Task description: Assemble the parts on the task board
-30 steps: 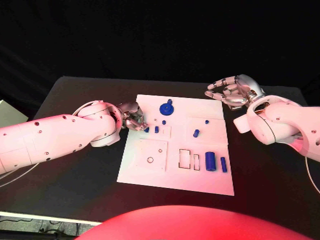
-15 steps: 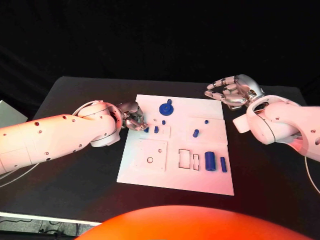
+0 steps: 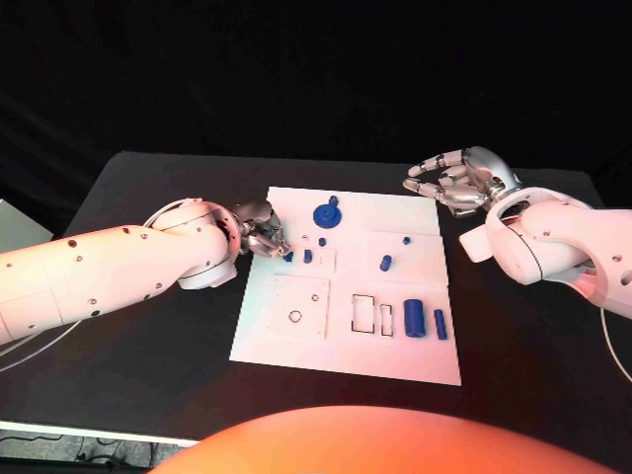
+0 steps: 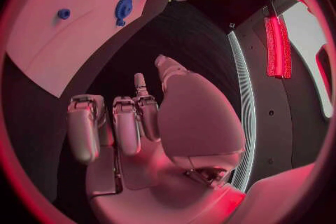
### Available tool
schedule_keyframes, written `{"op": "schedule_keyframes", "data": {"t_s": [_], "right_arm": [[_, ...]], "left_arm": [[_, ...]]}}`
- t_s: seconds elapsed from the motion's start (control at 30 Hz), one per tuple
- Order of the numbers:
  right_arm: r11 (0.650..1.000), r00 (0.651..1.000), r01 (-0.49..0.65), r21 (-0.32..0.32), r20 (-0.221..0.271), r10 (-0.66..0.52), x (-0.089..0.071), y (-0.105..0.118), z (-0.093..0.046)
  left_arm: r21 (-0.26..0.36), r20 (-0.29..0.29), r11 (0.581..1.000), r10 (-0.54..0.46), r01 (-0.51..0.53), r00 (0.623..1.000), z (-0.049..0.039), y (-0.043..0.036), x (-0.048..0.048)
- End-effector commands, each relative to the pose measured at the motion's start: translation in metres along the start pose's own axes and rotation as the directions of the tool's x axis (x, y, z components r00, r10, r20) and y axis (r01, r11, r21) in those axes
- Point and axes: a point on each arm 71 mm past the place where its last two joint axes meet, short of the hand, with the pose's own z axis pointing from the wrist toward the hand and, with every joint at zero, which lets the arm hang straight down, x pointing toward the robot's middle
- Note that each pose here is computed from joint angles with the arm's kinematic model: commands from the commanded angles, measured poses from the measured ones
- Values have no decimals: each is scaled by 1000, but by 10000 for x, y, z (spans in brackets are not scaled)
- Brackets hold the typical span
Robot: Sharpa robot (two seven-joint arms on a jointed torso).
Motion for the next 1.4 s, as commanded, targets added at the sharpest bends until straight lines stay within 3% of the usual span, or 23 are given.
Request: {"op": "schedule_keyframes", "data": {"t_s": [0.03, 1.4], "right_arm": [[1000, 1000, 4, -15, -10, -4, 11, 12, -4], [1000, 1000, 4, -16, -7, -4, 6, 11, -5]], "left_arm": [[3, -59, 1000, -13, 13, 998, 4, -22, 81], [-35, -48, 999, -42, 40, 998, 32, 47, 54]]}}
